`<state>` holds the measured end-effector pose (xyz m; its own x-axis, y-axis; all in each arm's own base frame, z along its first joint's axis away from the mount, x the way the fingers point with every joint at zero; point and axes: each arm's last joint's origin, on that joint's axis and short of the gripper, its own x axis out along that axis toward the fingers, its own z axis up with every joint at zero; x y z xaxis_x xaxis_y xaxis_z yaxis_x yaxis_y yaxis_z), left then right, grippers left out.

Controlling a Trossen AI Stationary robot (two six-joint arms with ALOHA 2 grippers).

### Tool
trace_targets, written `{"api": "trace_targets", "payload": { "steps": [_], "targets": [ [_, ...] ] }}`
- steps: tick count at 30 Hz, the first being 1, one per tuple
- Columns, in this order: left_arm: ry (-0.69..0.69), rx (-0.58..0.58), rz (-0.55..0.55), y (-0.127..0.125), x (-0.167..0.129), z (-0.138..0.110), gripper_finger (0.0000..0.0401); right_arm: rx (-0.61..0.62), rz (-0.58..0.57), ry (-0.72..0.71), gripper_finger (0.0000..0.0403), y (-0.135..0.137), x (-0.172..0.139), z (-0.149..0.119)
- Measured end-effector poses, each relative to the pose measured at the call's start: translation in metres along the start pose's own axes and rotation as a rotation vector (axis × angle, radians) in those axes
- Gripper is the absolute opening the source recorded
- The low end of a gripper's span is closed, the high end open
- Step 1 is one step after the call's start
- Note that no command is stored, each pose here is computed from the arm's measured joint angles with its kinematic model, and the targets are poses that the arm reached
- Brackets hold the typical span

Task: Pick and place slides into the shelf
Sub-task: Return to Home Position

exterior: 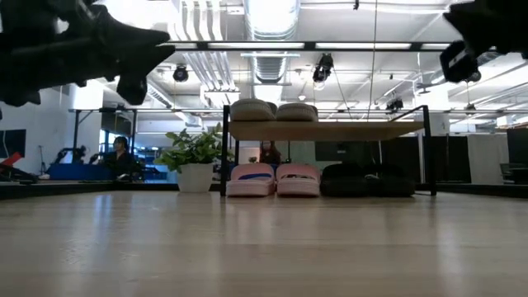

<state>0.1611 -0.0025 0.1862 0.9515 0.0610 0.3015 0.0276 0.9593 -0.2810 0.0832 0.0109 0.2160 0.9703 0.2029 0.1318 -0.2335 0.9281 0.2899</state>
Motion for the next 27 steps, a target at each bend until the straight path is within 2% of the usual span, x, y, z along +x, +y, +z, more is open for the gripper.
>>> {"api": "trace_targets", "payload": {
  "steps": [3, 7, 11, 17, 19, 27],
  "targets": [
    [-0.007, 0.013, -0.002, 0.001, -0.007, -0.003, 0.0095, 0.052, -0.033, -0.017, 0.0034, -0.005, 0.003, -0.012],
    [0.004, 0.016, -0.009, 0.005, -0.006, -0.003, 0.0095, 0.054, -0.021, -0.042, 0.0034, -0.010, 0.006, -0.024],
    [0.094, -0.057, 0.017, 0.021, -0.006, -0.008, 0.0095, 0.043, -0.013, -0.103, 0.0034, -0.012, 0.007, -0.028],
    [0.129, -0.102, -0.193, 0.042, -0.010, 0.010, 0.0095, 0.036, -0.041, -0.108, 0.0034, -0.014, 0.006, -0.027],
    [0.161, -0.144, -0.212, 0.049, -0.016, 0.012, 0.0095, 0.034, -0.051, -0.111, 0.0034, -0.015, 0.006, -0.027],
    [0.147, -0.253, -0.041, 0.067, -0.022, 0.015, 0.0095, 0.035, -0.102, -0.124, 0.0034, -0.018, 0.006, -0.026]
  ]
}}
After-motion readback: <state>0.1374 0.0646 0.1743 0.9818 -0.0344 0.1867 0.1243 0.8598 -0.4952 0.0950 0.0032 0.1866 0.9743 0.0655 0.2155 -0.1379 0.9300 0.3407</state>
